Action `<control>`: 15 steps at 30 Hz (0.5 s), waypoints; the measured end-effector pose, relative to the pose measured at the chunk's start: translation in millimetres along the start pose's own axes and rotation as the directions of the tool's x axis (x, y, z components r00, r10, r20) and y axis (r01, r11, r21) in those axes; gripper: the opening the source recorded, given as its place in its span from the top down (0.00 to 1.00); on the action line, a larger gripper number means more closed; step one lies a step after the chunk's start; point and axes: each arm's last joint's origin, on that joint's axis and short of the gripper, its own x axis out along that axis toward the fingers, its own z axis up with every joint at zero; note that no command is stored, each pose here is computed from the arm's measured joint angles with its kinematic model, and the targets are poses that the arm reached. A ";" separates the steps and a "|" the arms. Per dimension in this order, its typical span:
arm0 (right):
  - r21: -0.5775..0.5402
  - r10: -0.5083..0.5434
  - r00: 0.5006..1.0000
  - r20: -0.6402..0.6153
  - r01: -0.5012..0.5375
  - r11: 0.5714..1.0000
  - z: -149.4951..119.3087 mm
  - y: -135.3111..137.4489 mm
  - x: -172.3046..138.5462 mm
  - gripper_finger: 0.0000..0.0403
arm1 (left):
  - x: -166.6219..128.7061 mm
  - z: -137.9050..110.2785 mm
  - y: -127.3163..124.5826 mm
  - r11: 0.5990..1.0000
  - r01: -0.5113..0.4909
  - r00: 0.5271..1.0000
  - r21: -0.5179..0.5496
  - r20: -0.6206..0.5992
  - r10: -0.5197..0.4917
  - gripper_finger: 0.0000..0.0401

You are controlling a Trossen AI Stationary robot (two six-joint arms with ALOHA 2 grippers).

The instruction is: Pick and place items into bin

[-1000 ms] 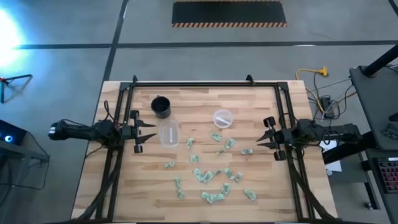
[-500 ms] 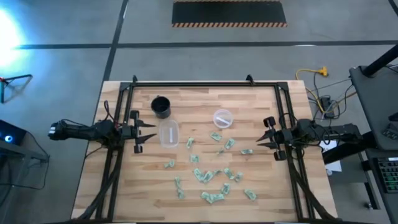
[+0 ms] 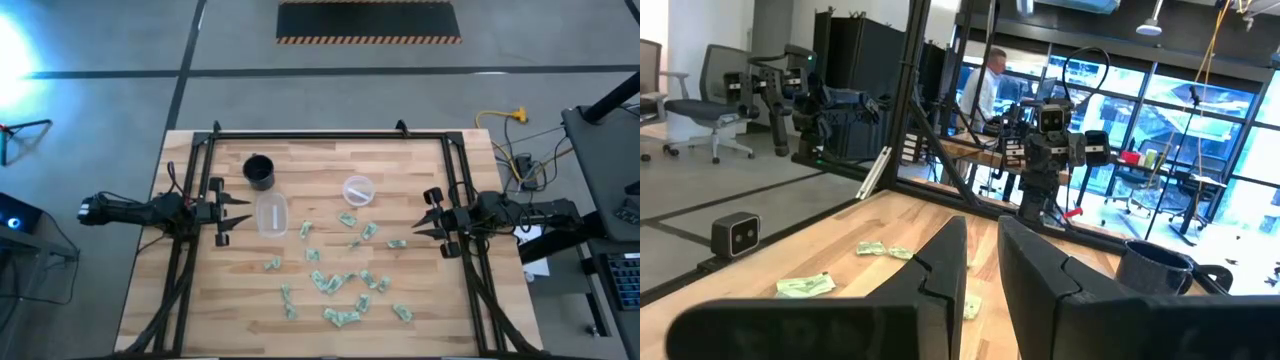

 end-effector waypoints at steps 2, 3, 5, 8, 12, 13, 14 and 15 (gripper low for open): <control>0.000 0.000 1.000 0.000 0.000 1.000 0.1 0.0 0.0 0.87 | 0.0 0.0 0.0 1.000 0.000 1.000 0.000 0.000 0.000 0.64; 0.000 0.000 1.000 0.000 0.000 1.000 0.0 0.0 0.0 0.87 | 0.0 -0.1 0.0 1.000 0.000 1.000 0.000 -0.001 0.000 0.64; 0.000 0.000 1.000 0.000 0.000 1.000 0.0 0.0 0.0 0.87 | 0.0 0.0 0.0 1.000 0.000 1.000 0.000 0.000 0.000 0.64; 0.000 0.000 1.000 0.000 0.000 1.000 0.1 0.0 0.0 0.87 | 0.0 0.0 0.0 1.000 0.000 1.000 0.000 0.000 0.000 0.64; 0.000 0.000 1.000 0.000 0.000 1.000 0.0 0.0 0.0 0.87 | 0.0 -0.1 0.1 1.000 -0.004 1.000 0.000 -0.002 0.004 0.64; 0.000 0.000 1.000 0.000 0.000 1.000 0.0 0.0 0.0 0.87 | 0.0 -0.1 0.1 1.000 -0.005 1.000 0.000 -0.002 0.005 0.64; 0.000 0.000 1.000 0.000 0.000 1.000 0.0 0.0 0.0 0.87 | 0.0 -0.1 0.1 1.000 -0.005 1.000 0.000 -0.002 0.005 0.64; 0.000 0.000 1.000 0.000 0.000 1.000 0.0 0.0 0.0 0.87 | 0.0 -0.1 0.1 1.000 -0.005 1.000 0.000 -0.002 0.005 0.64</control>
